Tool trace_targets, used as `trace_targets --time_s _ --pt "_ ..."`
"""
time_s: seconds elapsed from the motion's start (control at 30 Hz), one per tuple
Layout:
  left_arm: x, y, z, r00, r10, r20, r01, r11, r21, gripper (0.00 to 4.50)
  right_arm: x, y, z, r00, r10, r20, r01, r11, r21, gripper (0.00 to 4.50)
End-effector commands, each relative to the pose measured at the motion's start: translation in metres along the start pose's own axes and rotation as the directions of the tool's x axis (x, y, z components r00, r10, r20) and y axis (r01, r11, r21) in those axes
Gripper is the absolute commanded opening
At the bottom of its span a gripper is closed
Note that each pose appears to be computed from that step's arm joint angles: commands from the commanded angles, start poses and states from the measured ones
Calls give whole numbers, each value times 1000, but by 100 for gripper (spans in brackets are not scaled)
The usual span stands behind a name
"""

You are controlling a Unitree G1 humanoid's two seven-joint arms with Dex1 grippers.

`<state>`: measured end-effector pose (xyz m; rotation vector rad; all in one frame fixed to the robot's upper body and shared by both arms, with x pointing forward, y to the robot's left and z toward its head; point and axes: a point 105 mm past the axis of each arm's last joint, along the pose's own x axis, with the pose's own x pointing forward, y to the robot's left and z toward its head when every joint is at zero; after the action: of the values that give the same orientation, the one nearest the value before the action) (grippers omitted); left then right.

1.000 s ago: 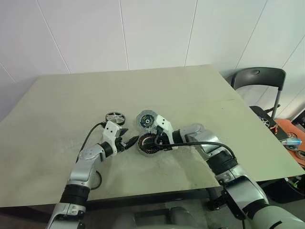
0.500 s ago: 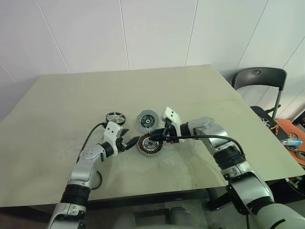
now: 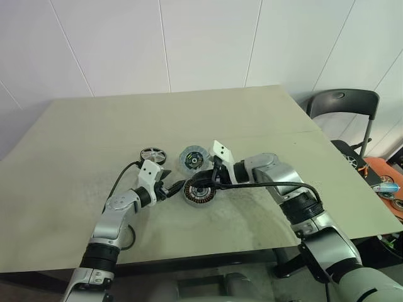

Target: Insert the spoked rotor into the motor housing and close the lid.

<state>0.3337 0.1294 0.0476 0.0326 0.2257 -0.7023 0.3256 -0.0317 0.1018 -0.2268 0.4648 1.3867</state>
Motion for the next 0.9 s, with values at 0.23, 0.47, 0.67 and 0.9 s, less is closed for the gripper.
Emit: trace_targets --time_s 0.23,0.47,0.67,0.9 --pt "3 -6 14 999 -24 30 22 999 44 364 6 5 -1 999 3 -48 -5 999 -50 115" --pt "3 -6 14 999 -23 31 22 999 47 364 5 -3 -12 994 -38 -99 33 998 -54 115" --pt "4 -8 13 999 -32 29 30 998 47 364 4 -6 -15 993 -53 -109 48 998 -50 115" --pt "6 -11 14 999 -40 30 38 998 44 364 -4 -10 -19 991 -72 -115 67 996 -52 115"
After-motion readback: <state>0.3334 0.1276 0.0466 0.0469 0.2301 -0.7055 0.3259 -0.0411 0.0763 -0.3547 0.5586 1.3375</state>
